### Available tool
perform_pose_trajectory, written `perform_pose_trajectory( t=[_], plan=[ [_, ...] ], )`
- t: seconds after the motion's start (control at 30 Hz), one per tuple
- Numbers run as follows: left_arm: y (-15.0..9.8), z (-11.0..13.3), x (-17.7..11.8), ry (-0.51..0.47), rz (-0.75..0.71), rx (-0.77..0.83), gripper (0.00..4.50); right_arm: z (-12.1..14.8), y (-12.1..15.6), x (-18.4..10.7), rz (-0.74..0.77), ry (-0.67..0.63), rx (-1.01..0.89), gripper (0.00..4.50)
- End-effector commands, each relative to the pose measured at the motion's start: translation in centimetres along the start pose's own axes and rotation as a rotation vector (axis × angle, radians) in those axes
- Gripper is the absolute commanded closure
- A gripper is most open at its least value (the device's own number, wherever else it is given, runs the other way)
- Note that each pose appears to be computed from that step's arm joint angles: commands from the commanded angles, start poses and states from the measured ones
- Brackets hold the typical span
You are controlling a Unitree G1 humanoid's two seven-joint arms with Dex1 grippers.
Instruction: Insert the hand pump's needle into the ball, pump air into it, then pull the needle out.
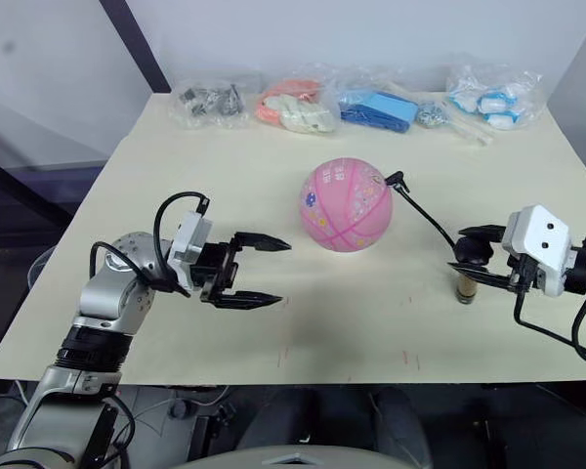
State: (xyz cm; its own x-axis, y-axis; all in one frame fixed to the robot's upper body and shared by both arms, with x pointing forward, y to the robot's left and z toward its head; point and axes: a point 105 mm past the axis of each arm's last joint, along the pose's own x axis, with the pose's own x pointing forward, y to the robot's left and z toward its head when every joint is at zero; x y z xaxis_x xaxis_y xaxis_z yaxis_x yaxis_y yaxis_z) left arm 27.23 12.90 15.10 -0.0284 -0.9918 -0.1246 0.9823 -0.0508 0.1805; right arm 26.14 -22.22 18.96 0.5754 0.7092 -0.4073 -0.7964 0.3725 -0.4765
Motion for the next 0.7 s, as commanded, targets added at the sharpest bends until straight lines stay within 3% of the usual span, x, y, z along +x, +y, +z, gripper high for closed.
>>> perform_pose_trajectory(
  t=[0.03,0.17,0.5,0.7],
  plan=[
    [-0.1,1.1,-0.2,-0.014,-0.004,0.052,0.02,1.6,-0.6,-0.4,0.013,0.005,-0.082,2.38],
    [0.0,1.2,0.2,-0.026,0.000,0.057,0.02,1.0,0.9,1.2,0.110,0.087,-0.156,2.38],
    [0.3,1.6,0.2,-0.027,-0.024,0.077,0.02,1.6,5.9,7.8,0.293,0.032,-0.198,2.38],
    [0.4,1.4,0.1,-0.015,-0.032,0.088,0.02,1.6,7.9,10.0,0.334,0.009,-0.188,2.38]
  ],
)
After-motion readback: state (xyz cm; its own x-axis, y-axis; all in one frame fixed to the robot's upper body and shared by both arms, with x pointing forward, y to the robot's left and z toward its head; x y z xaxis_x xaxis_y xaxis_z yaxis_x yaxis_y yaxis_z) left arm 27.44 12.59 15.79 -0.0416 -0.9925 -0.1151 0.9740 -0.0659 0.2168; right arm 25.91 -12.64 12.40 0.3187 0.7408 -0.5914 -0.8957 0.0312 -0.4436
